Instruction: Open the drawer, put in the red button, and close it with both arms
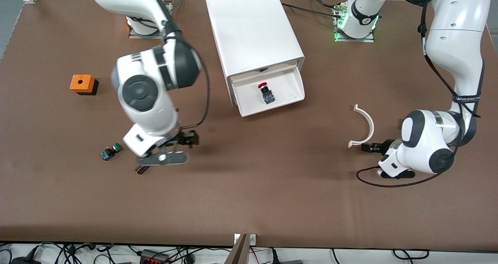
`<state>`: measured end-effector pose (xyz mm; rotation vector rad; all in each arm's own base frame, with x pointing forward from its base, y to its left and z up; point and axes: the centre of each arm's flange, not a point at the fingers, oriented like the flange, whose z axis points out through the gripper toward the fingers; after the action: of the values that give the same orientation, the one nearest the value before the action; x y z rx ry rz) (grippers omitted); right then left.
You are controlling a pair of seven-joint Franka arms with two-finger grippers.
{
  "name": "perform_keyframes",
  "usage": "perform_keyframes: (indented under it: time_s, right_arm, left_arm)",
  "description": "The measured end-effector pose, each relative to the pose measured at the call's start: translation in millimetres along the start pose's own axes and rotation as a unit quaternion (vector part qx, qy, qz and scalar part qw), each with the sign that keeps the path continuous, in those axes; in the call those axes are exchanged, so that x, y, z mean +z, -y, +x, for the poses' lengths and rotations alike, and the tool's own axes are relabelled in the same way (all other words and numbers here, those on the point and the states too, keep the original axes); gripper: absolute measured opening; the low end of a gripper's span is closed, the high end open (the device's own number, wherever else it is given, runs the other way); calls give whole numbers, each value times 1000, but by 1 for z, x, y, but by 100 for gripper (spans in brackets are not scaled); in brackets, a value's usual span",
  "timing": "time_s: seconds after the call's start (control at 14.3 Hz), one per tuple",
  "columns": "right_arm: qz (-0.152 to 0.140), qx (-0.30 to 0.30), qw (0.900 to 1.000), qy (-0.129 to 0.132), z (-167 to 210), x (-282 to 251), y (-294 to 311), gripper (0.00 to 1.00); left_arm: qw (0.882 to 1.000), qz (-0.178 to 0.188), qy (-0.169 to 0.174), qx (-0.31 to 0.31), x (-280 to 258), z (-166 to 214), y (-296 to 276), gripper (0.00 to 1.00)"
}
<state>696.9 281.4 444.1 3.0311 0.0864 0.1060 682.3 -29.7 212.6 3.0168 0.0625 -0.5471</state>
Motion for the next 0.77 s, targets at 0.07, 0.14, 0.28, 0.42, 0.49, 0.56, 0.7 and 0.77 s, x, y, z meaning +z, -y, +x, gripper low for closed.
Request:
perform_keyframes:
  time_s: [0.07, 0.14, 0.28, 0.42, 0.49, 0.56, 0.7, 0.77]
  right_arm:
    - [-1, 9, 1000, 2, 6, 0, -22, 100]
    - [-1, 20, 1000, 5, 10, -2, -44, 100]
    - [-2, 25, 1000, 15, 15, -5, -86, 100]
    - [0, 27, 999, 18, 18, -9, -116, 100]
    - [1, 31, 999, 18, 19, -9, -124, 100]
    - [1, 37, 999, 18, 20, -10, -132, 100]
    - [9, 55, 998, 17, 21, -15, -158, 100]
    - [20, 69, 997, 19, 20, -18, -177, 100]
  left_arm:
    - [1000, -5, 2, -15, 1, -3, -18, 100]
    - [999, -12, 4, -30, 1, -6, -39, 100]
    - [998, -24, 4, -49, -4, -15, -82, 100]
    - [997, -34, 6, -70, -11, -28, -122, 100]
    - [996, -38, 7, -84, -15, -38, -142, 100]
    - [994, -45, 5, -101, -17, -49, -168, 100]
    - [991, -50, -6, -126, -15, -71, -216, 100]
    - [990, -49, -11, -133, -10, -81, -240, 100]
